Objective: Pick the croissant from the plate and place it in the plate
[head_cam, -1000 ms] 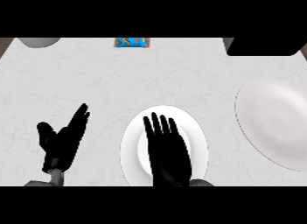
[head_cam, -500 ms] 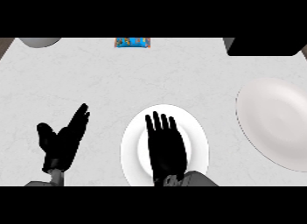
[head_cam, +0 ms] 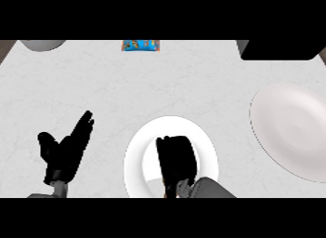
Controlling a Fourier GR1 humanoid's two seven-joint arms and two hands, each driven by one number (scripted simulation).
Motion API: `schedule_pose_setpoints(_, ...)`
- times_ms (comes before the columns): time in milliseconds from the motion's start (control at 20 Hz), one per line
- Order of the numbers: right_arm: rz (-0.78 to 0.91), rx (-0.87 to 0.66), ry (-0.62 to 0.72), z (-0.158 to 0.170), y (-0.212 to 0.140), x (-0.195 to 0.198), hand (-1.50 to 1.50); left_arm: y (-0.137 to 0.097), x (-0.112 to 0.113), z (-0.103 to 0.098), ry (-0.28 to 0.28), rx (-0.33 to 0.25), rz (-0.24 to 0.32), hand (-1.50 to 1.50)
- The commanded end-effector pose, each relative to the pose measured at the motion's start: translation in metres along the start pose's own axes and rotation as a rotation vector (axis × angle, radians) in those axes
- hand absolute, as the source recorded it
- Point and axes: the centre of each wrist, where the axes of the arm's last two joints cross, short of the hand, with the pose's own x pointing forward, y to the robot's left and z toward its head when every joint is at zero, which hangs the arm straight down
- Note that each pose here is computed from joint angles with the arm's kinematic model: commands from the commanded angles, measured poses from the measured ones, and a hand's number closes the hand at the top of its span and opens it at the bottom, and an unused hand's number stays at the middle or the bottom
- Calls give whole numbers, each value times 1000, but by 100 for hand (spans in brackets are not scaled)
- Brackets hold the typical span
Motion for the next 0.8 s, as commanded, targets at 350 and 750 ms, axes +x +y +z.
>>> schedule_pose_setpoints(350, -6, -323, -158, 10, -21, -3, 150, -15, -1, -5, 65, 1, 3, 0)
schedule_pose_setpoints(750, -415, -663, 199, 51, -32, 15, 150, 8, -15, 1, 83, 20, 8, 0)
